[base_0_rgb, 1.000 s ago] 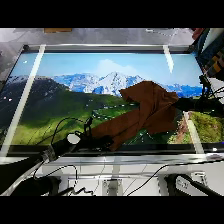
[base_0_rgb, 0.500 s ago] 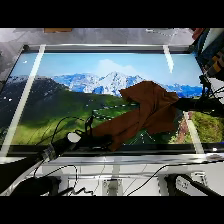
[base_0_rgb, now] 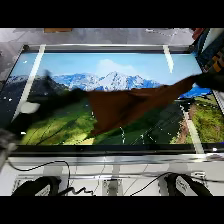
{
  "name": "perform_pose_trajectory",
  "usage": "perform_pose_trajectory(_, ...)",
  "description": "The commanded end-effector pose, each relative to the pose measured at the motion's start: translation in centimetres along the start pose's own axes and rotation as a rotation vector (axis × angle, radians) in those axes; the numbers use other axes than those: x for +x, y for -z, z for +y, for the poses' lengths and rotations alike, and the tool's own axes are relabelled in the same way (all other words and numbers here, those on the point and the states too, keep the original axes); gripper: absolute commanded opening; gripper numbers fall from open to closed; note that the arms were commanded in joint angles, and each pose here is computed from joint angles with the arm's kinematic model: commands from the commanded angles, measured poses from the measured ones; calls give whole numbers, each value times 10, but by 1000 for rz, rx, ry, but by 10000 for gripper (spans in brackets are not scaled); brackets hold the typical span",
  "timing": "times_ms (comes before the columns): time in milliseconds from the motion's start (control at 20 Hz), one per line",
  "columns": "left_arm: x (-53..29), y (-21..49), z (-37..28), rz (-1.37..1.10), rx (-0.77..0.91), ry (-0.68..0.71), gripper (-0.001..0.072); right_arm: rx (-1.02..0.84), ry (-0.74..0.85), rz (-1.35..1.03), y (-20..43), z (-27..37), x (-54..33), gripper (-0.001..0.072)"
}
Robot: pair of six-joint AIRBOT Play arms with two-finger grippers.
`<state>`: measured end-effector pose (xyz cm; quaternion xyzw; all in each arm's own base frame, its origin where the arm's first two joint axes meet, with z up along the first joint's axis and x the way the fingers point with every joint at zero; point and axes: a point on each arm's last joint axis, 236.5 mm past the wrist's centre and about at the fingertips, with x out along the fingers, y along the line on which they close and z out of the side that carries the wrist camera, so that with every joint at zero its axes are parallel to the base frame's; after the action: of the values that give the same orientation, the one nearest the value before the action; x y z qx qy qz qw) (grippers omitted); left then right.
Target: Fold the clothes and pants, and hang the long-sleeved shirts on hangers.
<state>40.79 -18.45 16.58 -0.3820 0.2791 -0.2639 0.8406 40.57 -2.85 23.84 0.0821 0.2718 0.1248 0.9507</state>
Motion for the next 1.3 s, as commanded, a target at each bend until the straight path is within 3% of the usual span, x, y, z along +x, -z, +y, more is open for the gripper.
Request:
perform_pose_trajectory(0,-92,-115,-54,-320,154,28,15,-137,47,-238,-80,40,-76,19)
perform_pose_trajectory(200,-201,-173,-122,-635,342,16,15,-292,101,-491,-137,96,-171,19)
perform_pose_trajectory(400,-282,-182,-156,-877,469,-67,16,-411,183,-621,-150,133,-240,19)
perform_pose_trajectory(600,-312,-179,-143,-923,647,-305,15,-461,269,-534,-126,127,-249,18)
perform_pose_trajectory(700,-298,-179,-109,-832,616,-399,15,-415,266,-462,-113,114,-233,18)
perform_pose_trajectory(850,-226,-147,-17,-437,432,-438,15,-213,202,-309,-84,80,-175,18)
perform_pose_trajectory(1050,-126,-95,85,-33,260,-406,17,19,81,15,2,26,-62,19)
perform_pose_trajectory(1250,-24,-45,125,178,276,-304,17,227,47,190,80,-19,21,19)
